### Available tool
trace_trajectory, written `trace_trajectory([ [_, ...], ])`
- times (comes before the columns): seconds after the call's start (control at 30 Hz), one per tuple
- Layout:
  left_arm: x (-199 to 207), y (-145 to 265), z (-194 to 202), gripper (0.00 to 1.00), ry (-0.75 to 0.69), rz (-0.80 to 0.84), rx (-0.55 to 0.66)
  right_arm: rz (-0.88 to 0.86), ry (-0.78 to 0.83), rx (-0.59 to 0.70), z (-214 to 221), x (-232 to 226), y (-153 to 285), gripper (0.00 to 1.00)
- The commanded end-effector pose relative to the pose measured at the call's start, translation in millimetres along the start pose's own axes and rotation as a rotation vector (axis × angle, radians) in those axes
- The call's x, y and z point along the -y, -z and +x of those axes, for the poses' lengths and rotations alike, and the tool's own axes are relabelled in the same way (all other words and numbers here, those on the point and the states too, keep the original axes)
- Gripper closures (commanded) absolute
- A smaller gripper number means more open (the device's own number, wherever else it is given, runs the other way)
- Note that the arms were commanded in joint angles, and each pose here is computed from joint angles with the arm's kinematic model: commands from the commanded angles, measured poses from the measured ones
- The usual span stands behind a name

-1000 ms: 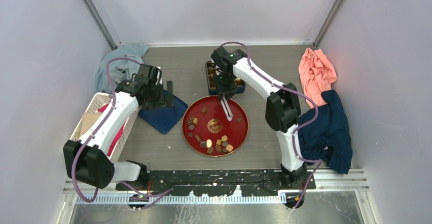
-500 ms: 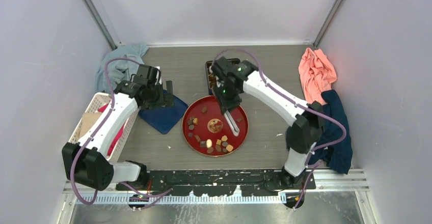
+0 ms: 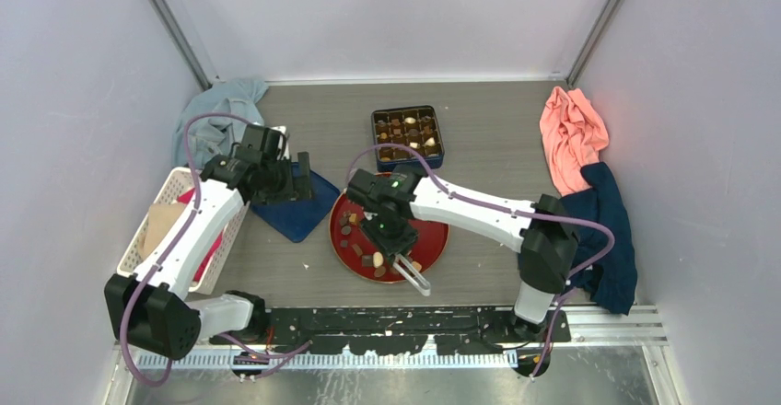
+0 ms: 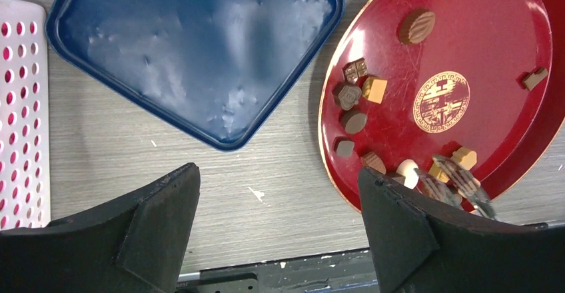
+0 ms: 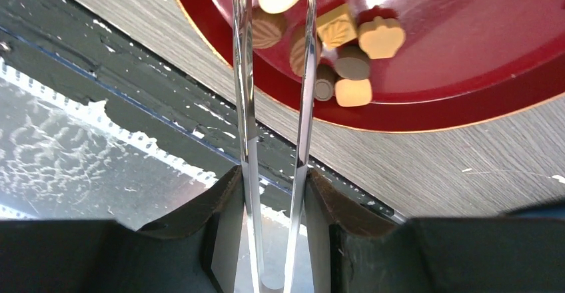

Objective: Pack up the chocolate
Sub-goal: Pick up the fake chocolate from the plate.

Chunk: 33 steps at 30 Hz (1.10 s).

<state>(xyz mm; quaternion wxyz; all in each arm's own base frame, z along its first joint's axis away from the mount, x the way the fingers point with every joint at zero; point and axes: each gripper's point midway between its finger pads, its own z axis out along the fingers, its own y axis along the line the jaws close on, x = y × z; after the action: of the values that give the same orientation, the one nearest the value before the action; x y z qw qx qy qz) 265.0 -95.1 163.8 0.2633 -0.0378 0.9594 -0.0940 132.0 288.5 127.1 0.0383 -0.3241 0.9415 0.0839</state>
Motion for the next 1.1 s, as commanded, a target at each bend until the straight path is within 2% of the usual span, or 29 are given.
trace_trajectory([
  [0.0, 0, 11, 6, 0.11, 0.012, 0.024, 0.021, -0.017, 0.076, 0.0, 0, -24, -6, 0.58],
  [0.53, 0, 33, 15, 0.11, 0.011, 0.067, 0.08, 0.045, -0.037, 0.023, -5, -24, -18, 0.54],
  [1.07, -6, 38, 22, 0.11, 0.016, 0.056, 0.098, 0.032, -0.013, -0.015, 0, -39, -35, 0.53],
])
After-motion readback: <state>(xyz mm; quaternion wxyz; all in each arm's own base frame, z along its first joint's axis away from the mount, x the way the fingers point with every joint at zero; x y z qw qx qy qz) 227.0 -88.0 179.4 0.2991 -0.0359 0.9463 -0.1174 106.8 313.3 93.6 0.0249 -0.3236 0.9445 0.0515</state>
